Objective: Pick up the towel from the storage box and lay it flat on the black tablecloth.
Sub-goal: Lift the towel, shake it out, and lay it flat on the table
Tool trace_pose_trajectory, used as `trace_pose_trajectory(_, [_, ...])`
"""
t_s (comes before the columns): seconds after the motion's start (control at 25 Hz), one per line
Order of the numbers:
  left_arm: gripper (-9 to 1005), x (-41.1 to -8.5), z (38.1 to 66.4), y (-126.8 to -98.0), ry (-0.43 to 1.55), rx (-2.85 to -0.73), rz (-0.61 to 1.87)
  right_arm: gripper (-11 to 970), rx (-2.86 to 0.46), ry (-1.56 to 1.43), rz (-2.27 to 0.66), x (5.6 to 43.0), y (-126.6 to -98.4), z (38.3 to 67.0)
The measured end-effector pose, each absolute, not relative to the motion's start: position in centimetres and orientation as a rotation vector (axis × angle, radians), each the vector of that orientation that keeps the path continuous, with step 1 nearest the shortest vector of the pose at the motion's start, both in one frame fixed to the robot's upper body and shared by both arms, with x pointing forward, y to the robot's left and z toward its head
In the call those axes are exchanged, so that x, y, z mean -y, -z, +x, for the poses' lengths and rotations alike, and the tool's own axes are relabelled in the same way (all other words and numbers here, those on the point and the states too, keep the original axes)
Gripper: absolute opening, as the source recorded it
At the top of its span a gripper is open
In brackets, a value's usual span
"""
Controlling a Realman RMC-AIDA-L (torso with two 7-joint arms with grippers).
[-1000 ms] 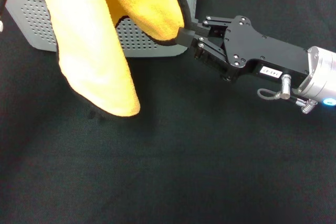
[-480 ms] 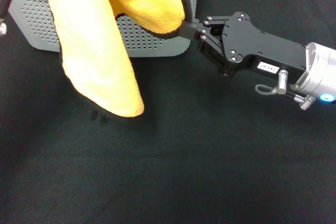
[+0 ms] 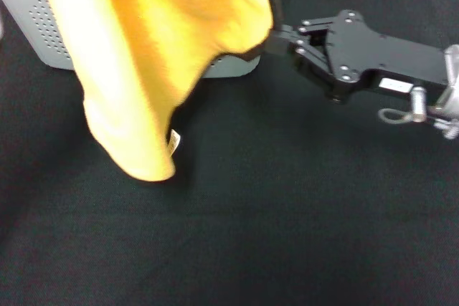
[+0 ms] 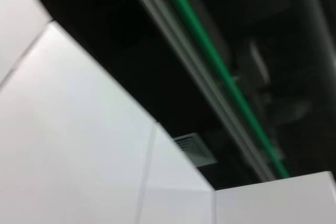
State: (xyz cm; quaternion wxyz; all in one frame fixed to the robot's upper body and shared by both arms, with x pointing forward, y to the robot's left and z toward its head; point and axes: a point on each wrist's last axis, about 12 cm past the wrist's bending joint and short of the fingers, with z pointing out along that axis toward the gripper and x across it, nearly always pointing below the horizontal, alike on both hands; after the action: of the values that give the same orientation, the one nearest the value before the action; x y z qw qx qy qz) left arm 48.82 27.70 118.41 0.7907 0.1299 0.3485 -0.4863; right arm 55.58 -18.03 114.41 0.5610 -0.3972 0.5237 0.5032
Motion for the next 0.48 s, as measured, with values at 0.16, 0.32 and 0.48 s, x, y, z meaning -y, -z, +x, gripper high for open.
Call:
trace_pose_trajectory(0.16, [15, -30.0, 47.9, -116.6, 1.073, -0.814, 0.253, 0, -1.248, -1.153, -1.001, 19.9, -116.0, 54.7])
trace_pose_trajectory(0.32, [16, -31.3, 46.4, -115.2, 1.074, -0.850, 0.279, 0, -1.277, -1.076, -1.040, 22.1, -117.7, 52.9])
trace_pose_trajectory(0.48, [16, -31.5, 45.1, -114.4, 1.106, -0.875, 0.329, -1, -1.304, -1.039, -1.062, 23.0, -118.5, 51.2])
